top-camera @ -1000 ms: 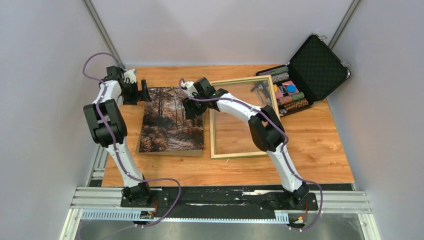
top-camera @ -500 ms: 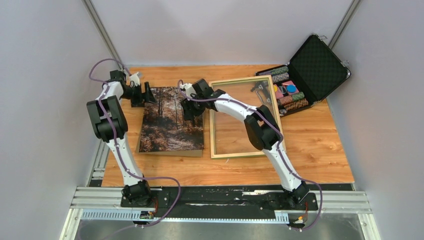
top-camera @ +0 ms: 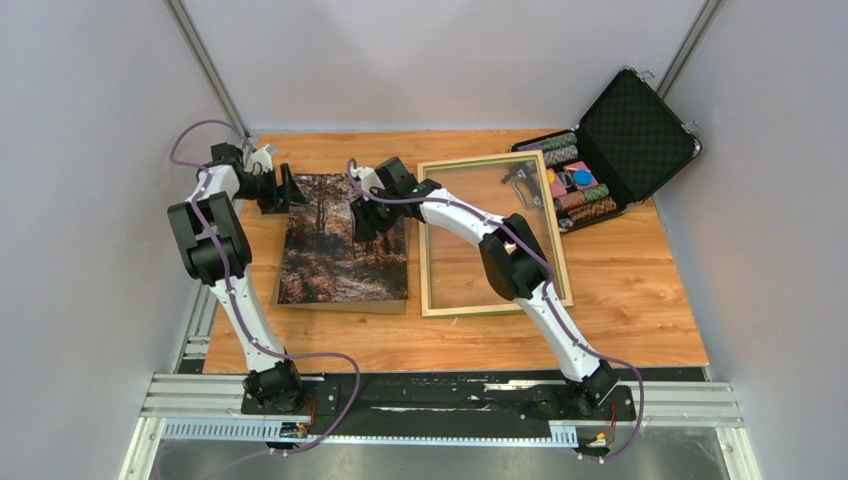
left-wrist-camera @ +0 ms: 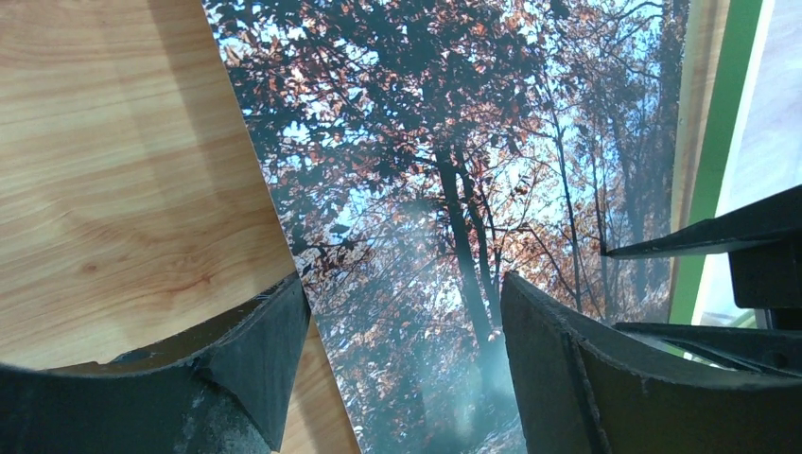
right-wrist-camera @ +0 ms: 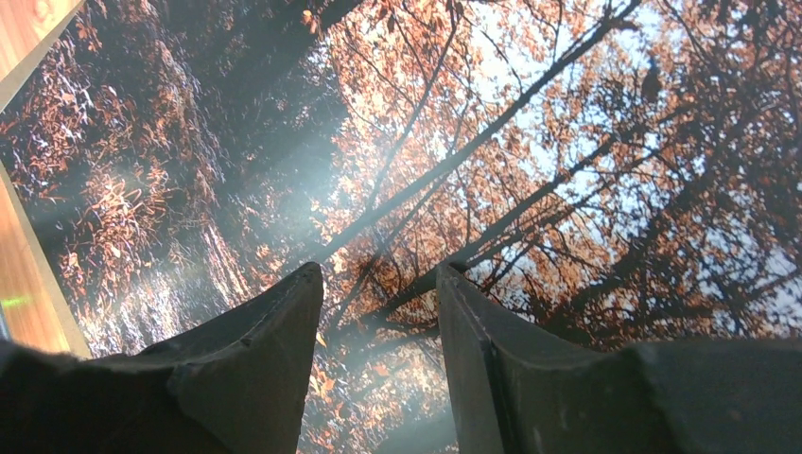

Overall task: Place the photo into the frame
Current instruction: Turn over the photo from the photo frame.

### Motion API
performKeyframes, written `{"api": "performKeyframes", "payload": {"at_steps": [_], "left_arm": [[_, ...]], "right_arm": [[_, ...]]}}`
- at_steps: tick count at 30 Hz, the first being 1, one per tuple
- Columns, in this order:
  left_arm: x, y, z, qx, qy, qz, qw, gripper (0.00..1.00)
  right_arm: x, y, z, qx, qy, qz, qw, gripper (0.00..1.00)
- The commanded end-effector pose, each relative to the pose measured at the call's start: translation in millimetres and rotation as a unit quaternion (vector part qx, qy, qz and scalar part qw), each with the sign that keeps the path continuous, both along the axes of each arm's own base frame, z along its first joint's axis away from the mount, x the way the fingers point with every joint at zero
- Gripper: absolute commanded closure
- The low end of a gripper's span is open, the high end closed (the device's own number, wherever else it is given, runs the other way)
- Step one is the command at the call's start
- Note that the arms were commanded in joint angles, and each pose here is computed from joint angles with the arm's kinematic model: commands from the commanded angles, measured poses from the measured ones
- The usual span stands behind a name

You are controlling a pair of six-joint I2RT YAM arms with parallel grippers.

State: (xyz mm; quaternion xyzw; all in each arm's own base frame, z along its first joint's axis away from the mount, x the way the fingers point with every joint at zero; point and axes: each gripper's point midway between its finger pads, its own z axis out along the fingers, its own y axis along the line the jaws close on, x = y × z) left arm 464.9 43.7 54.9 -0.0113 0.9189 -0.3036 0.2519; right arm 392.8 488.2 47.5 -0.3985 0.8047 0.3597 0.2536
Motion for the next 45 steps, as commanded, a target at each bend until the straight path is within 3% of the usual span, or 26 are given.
{"api": "performKeyframes", "payload": {"at_steps": [1, 12, 25, 36, 40, 45], "left_arm": [[3, 5, 17, -0.014, -0.031, -0.009, 0.999, 0.20], [2, -6, 48, -0.048, -0.058, -0.025, 0.997, 0.24], [-2, -18, 71, -0.084, -0.074, -0.044, 0.993, 0.38], [-12, -32, 51, -0.096, -0.057, -0.060, 0.992, 0.47], [-14, -34, 46, -0.099, -0.052, -0.060, 0.992, 0.59], [-15, -36, 54, -0.089, -0.054, -0.061, 0.993, 0.80]], "right_arm": [[-11, 9, -12, 0.000, 0.026, 0.014, 1.000, 0.50], [-9, 8, -13, -0.004, 0.021, 0.011, 1.000, 0.50], [-6, 6, -8, -0.006, 0.011, 0.009, 1.000, 0.50], [-7, 6, 1, -0.002, 0.007, 0.009, 1.000, 0.50], [-7, 5, 2, -0.003, 0.007, 0.007, 1.000, 0.50], [-4, 2, 6, -0.003, 0.003, 0.003, 1.000, 0.49]]}}
